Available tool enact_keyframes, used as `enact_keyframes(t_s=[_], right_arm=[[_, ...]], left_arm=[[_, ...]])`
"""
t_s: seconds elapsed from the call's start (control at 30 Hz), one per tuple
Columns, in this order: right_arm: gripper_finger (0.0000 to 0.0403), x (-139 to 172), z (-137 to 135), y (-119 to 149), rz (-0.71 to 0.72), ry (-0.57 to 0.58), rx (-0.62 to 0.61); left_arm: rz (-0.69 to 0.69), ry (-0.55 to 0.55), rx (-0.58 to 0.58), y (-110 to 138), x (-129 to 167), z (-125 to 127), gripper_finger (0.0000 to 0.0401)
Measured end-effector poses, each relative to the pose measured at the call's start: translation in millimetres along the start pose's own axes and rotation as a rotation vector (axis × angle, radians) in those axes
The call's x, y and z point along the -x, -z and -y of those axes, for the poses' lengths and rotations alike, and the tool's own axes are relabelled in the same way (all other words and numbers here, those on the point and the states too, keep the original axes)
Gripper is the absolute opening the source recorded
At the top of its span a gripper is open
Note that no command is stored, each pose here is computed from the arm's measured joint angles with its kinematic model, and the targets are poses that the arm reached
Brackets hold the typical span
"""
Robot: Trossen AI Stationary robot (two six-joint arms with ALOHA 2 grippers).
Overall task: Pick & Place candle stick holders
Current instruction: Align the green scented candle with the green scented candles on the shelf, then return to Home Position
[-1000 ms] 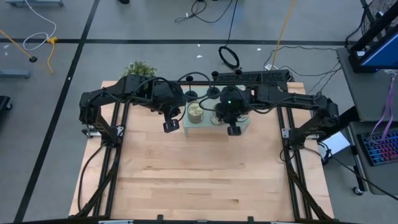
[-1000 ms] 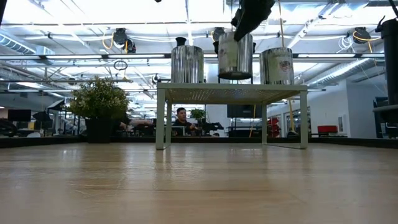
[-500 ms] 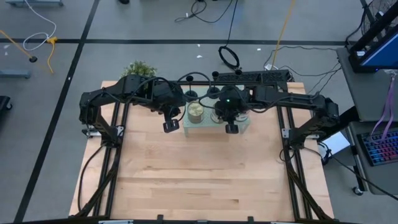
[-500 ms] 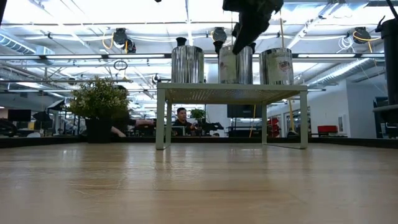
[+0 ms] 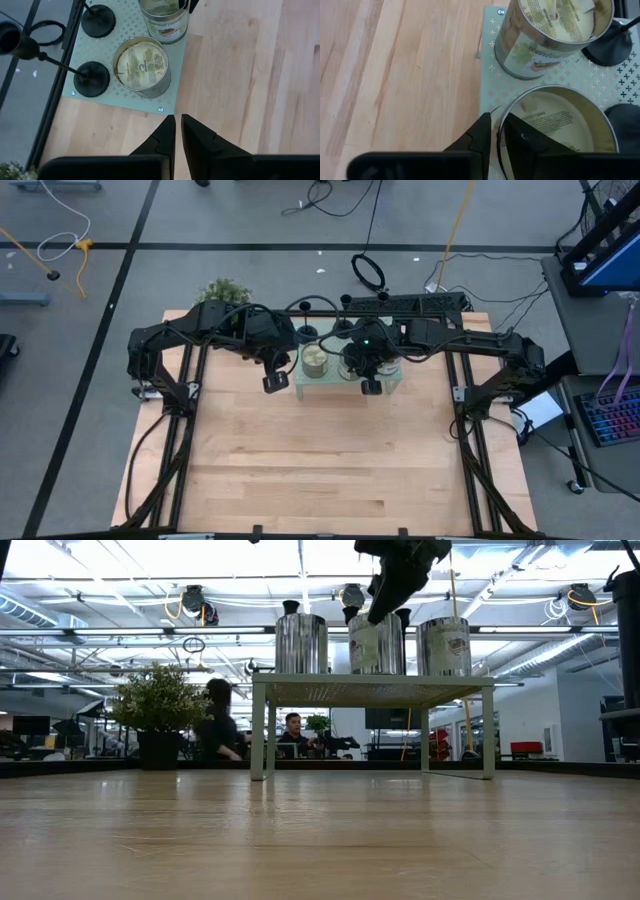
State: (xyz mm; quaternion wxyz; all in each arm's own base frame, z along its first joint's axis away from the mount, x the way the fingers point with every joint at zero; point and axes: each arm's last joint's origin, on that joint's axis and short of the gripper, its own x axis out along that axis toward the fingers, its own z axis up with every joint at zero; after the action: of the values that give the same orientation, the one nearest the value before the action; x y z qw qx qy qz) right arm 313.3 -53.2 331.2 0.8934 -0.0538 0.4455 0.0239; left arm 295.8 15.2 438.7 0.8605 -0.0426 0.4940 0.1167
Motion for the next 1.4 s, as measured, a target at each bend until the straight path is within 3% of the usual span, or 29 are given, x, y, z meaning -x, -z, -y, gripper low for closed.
enact_keyframes(t_s=[0.17, 0.37, 0.6, 0.77, 0.93, 1.17, 1.4], right_arm=[[0.0065, 2.3, -0.1, -1.1, 0.018, 0.004, 0.048], [0.0065, 29.2, -6.3, -5.8, 0.132, 0.028, 0.076], [0.0048, 84.5, -24.6, 1.1, 0.27, 0.026, 0.061], [0.0026, 124.3, -40.9, 12.5, 0.366, -0.022, -0.08], [0.0003, 136.6, -58.1, 40.1, 0.428, -0.064, -0.056], [0.001, 129.1, -70.9, 96.4, 0.607, -0.082, -0.04], [0.0002, 113.5, -76.2, 146.5, 0.686, -0.094, -0.088]], left_arm=[[0.0, 0.0, 0.017, 0.0, 0.0, 0.0, 0.0037], [0.038, -0.048, 0.04, 3.9, 10.6, 0.7, 0.0037], [0.223, -0.124, 0.085, 22.0, 59.2, -3.3, 0.0037], [0.37, -0.151, 0.095, 50.9, 105.9, -2.4, 0.0037], [0.476, -0.119, 0.038, 82.3, 130.0, 3.9, 0.0037], [0.551, -0.081, -0.047, 132.8, 107.9, 14.0, 0.0037], [0.625, -0.046, -0.214, 178.9, 38.0, 31.7, 0.0037]])
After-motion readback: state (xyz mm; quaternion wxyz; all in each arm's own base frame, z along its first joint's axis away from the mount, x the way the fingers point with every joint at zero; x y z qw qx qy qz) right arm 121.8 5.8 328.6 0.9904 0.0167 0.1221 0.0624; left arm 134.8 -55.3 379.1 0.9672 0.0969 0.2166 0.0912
